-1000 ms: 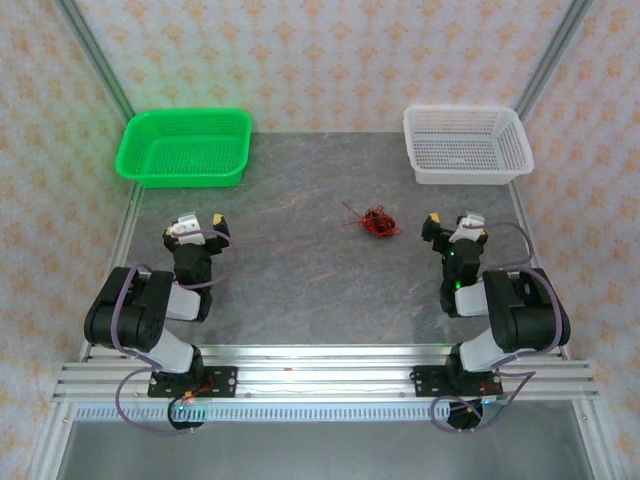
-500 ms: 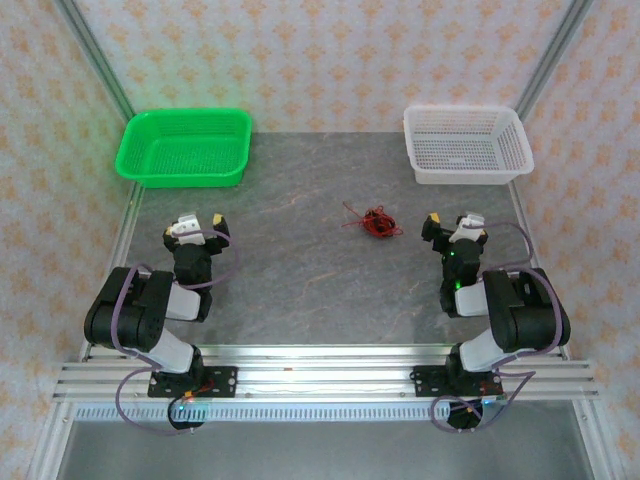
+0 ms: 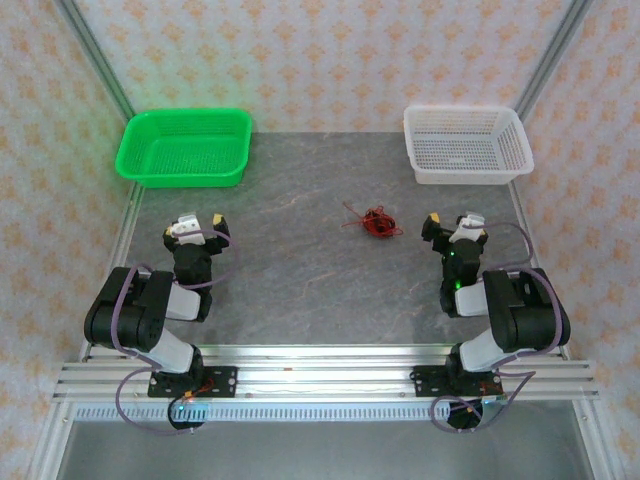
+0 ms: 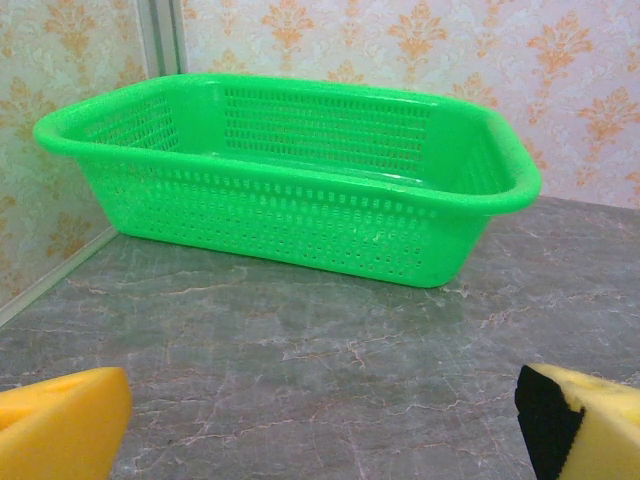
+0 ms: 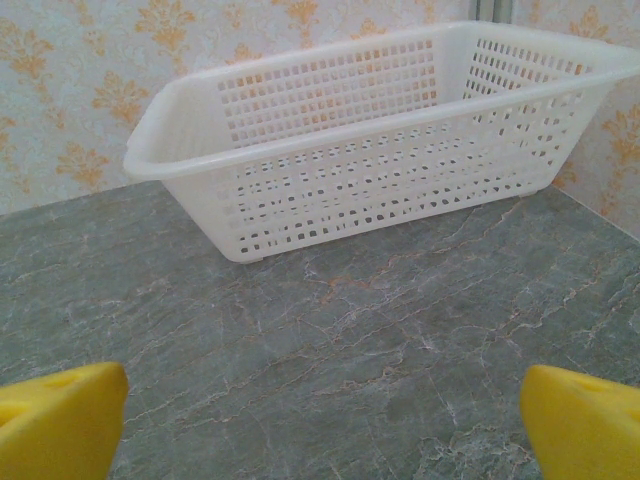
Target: Untangle the cables
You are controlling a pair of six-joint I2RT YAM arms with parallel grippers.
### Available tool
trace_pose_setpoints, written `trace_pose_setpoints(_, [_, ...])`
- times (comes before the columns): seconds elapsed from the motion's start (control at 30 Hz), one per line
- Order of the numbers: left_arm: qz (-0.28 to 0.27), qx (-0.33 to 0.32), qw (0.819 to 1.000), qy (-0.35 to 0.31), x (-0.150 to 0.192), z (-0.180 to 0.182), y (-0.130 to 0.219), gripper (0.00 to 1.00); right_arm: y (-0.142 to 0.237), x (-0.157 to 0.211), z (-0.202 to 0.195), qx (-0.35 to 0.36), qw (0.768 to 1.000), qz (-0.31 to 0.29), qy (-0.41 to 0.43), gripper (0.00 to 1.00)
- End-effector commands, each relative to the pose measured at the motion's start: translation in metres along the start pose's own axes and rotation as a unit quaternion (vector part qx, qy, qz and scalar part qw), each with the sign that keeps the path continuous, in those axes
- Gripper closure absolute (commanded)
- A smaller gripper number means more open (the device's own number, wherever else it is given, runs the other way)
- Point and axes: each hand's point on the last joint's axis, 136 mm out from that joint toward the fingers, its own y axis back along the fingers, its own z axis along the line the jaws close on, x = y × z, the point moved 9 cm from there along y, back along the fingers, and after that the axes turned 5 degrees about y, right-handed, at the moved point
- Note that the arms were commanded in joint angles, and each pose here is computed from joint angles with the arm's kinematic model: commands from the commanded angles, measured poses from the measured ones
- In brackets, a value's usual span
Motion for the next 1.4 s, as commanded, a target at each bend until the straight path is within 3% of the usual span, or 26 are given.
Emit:
trace_pose_setpoints(0.0, [-0.016, -0.003, 1.0, 0.006, -0.012, -0.001, -0.003, 0.01, 0.002, -0.007, -0.003, 0.02, 1.0, -0.017, -0.012, 0.0])
trace_pose_setpoints(0.17, [-0.035, -0.051, 0.998, 0.021, -0.042, -0.002, 0.01, 0.06, -0.001, -0.029, 0.001, 0.026, 0.999, 0.022, -0.019, 0.0])
trace_pose_setpoints(0.37, [0.014, -0.056, 0.994, 0.09, -0.067, -0.019, 0.007, 0.09, -0.006, -0.049, 0.025, -0.009, 0.991, 0.132, -0.028, 0.05])
trace_pose_setpoints(0.53, [0.061, -0.016, 0.991, 0.117, -0.079, -0.042, 0.004, 0.1, -0.002, -0.053, 0.067, -0.088, 0.965, 0.249, 0.004, 0.08])
trace_pose_setpoints(0.73, [0.092, 0.019, 0.985, 0.147, -0.092, -0.056, 0.016, 0.1, -0.003, -0.052, 0.113, -0.172, 0.917, 0.359, 0.007, 0.12])
trace_pose_setpoints(0.9, [0.115, 0.042, 0.977, 0.175, -0.099, -0.059, 0.029, 0.1, -0.003, -0.048, 0.146, -0.18, 0.907, 0.372, 0.078, 0.14])
trace_pose_setpoints(1.13, [0.147, 0.066, 0.969, 0.187, -0.104, -0.06, 0.043, 0.09, -0.017, -0.04, 0.145, -0.153, 0.887, 0.38, 0.214, 0.17])
trace_pose_setpoints(1.37, [0.155, 0.08, 0.965, 0.194, -0.107, -0.06, 0.052, 0.07, -0.032, -0.025, 0.15, -0.161, 0.876, 0.373, 0.26, 0.21])
